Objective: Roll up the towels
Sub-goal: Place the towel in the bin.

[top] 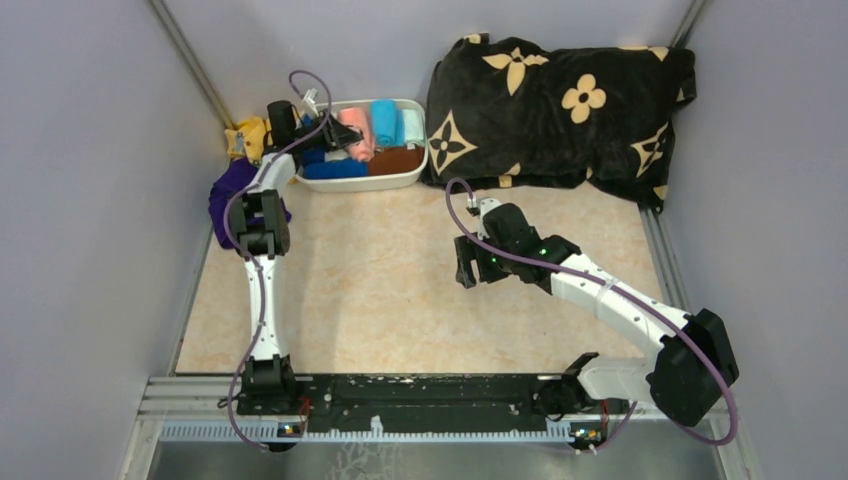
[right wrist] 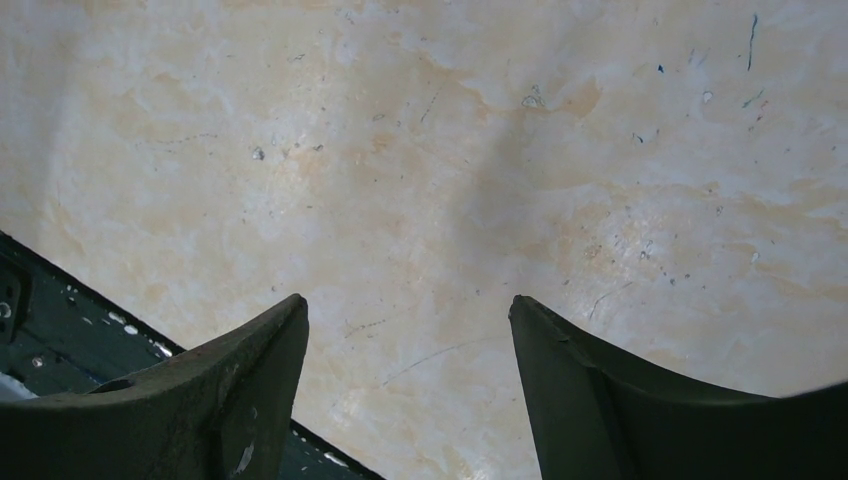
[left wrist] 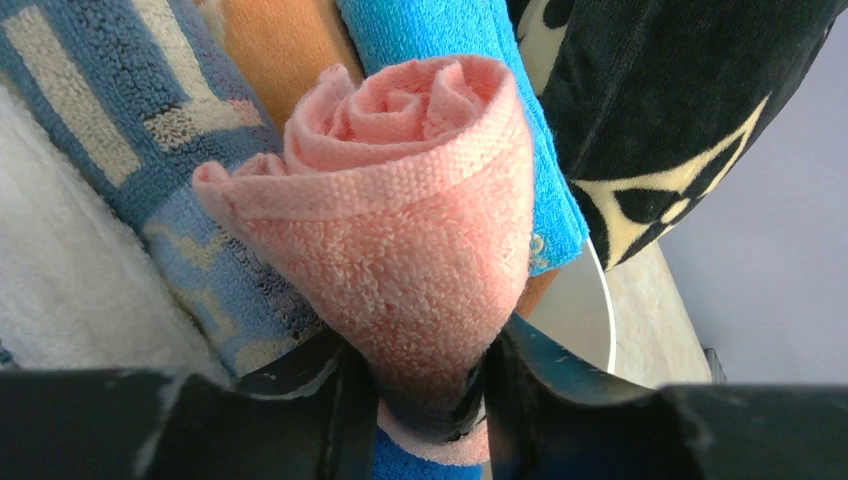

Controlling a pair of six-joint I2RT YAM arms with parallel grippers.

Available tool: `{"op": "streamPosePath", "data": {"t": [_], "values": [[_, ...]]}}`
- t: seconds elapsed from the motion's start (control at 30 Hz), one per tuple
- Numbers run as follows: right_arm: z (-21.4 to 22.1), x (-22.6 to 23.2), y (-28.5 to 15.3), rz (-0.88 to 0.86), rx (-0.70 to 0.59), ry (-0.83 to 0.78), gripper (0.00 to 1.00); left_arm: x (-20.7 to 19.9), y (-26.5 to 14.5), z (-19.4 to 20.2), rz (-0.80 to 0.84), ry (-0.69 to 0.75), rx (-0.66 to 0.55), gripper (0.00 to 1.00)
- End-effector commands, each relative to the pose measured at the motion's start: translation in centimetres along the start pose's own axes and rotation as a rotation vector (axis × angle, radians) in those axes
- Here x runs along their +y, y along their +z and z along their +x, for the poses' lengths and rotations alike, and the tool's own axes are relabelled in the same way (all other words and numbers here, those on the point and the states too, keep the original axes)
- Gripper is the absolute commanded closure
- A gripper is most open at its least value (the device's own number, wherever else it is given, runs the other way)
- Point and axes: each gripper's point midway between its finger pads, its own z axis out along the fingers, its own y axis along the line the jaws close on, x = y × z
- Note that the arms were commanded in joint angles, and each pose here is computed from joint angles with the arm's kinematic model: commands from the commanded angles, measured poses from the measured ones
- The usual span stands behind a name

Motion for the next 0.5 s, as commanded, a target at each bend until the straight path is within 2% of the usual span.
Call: {"op": "streamPosePath", "data": {"t": [0.0,0.07,0.2,0.47], "values": [[-1.5,0.0,-0.3,0.007,-0.039,0.024,0.27,1.1,0.3,-1.6,-0.035,0.072,-0.062,0.53],[-1.6,0.1,-0.1,0.006,-0.037,0.026,0.27,1.0,0.3,-2.0,-0.035,0.084,-0.075,0.44],[-1.8,0.3,0.1,-0.001,-0.034,0.026,0.27,1.2,0.3,-2.4,-0.049,0.095,-0.09,0.35],[-2.2,0.6,0.0,-0.015,-0.044,0.026,0.27,1.1,-0.5,-4.0,-0.118,0.111,-0.144,0.24]]}}
